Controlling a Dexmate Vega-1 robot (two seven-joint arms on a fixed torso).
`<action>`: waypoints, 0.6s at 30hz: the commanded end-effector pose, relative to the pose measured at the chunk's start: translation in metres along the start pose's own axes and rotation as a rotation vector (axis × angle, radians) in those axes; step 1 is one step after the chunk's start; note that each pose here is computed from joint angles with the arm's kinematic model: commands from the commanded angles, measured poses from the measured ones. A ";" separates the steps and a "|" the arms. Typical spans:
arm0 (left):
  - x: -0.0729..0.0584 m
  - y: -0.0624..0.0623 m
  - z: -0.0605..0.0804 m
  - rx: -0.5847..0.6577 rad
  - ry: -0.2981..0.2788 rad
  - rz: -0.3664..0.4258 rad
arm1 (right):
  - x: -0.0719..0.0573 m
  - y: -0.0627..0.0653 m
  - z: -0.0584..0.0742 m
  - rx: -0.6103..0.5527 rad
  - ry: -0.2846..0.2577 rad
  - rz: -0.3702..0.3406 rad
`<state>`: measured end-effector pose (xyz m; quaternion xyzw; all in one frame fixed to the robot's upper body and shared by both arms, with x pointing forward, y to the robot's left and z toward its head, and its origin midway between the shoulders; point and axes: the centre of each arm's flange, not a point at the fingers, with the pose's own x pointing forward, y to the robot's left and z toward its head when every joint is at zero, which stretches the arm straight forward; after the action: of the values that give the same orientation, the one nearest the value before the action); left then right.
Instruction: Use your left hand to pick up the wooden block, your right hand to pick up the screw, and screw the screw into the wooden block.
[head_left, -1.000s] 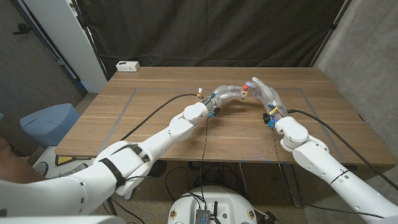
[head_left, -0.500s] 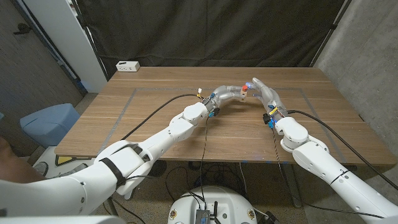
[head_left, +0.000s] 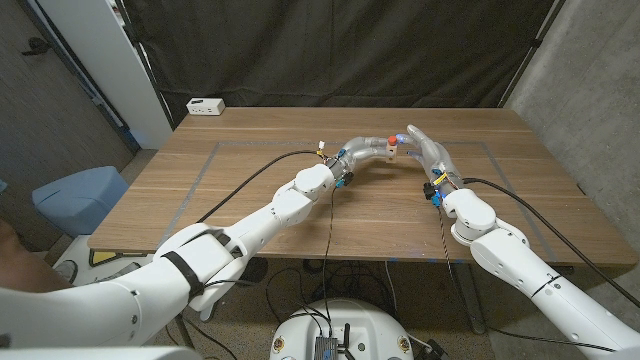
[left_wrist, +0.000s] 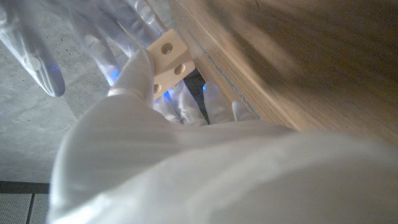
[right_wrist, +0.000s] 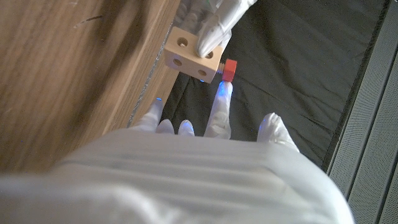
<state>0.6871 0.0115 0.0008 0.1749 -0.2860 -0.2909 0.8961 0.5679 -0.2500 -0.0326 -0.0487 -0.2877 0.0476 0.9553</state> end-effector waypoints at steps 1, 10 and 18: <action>0.002 -0.001 -0.001 -0.006 0.004 -0.004 | -0.003 -0.002 0.001 -0.002 0.003 -0.003; 0.003 -0.001 -0.001 -0.005 0.008 -0.005 | -0.004 -0.003 0.001 -0.004 0.008 0.002; 0.005 0.000 -0.001 -0.002 0.011 -0.011 | -0.002 -0.003 0.002 -0.016 0.013 0.040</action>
<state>0.6894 0.0100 0.0009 0.1750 -0.2823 -0.2923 0.8968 0.5645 -0.2527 -0.0334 -0.0510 -0.2848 0.0491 0.9560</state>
